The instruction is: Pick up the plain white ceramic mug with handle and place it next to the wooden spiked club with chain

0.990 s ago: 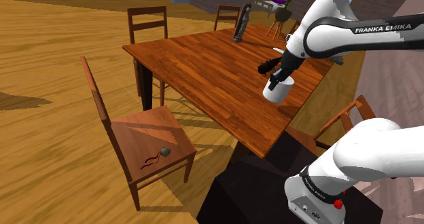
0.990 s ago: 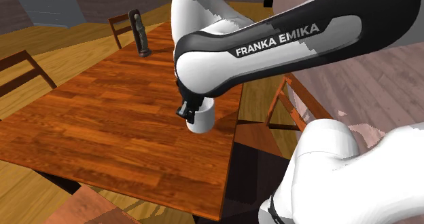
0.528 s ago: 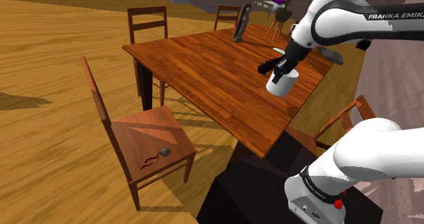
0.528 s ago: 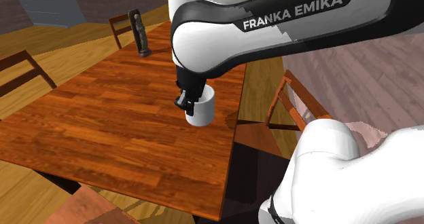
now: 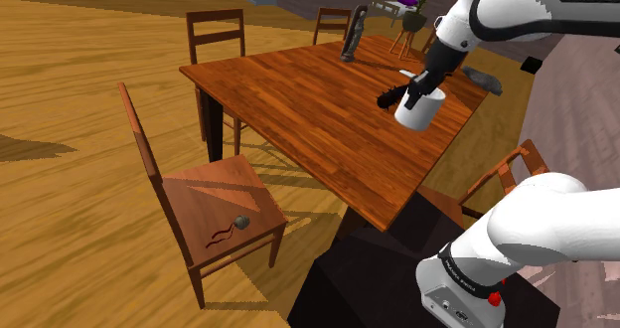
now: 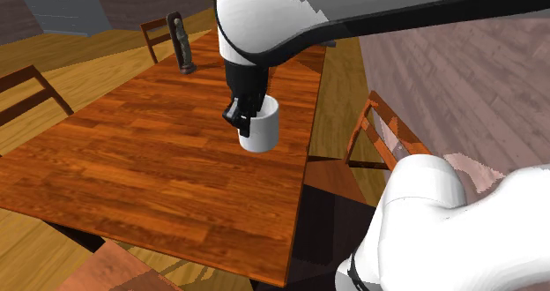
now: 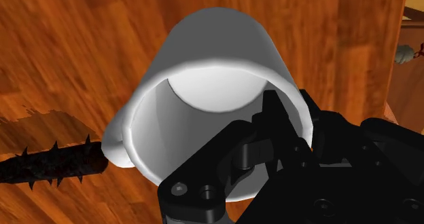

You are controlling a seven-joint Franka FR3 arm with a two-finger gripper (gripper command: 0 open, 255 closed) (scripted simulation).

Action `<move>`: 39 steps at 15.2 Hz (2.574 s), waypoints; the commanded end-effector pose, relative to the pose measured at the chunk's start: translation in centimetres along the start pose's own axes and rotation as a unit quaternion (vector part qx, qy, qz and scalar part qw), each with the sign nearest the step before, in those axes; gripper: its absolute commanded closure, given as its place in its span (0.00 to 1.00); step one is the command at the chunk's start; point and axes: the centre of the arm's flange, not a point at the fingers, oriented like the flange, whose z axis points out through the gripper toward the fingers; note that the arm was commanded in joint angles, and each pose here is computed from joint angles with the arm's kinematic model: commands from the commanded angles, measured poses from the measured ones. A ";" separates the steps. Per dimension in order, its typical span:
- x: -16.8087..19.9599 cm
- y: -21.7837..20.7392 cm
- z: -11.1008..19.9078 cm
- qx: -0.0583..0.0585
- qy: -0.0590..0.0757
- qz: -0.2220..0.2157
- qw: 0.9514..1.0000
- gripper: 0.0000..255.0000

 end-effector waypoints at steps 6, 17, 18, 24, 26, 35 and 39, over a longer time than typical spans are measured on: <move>2.3 6.4 -0.6 0.000 0.000 0.000 1.000 1.00; 6.9 20.1 0.1 0.000 0.000 0.000 1.000 1.00; 7.3 21.4 0.2 0.000 0.000 0.000 1.000 1.00; 9.8 28.9 0.6 0.000 0.000 0.000 1.000 1.00; 10.7 31.4 0.7 0.000 0.000 0.000 1.000 1.00; 12.8 38.3 2.6 0.000 0.000 0.000 1.000 1.00; 12.6 38.3 4.7 0.000 0.000 0.000 1.000 1.00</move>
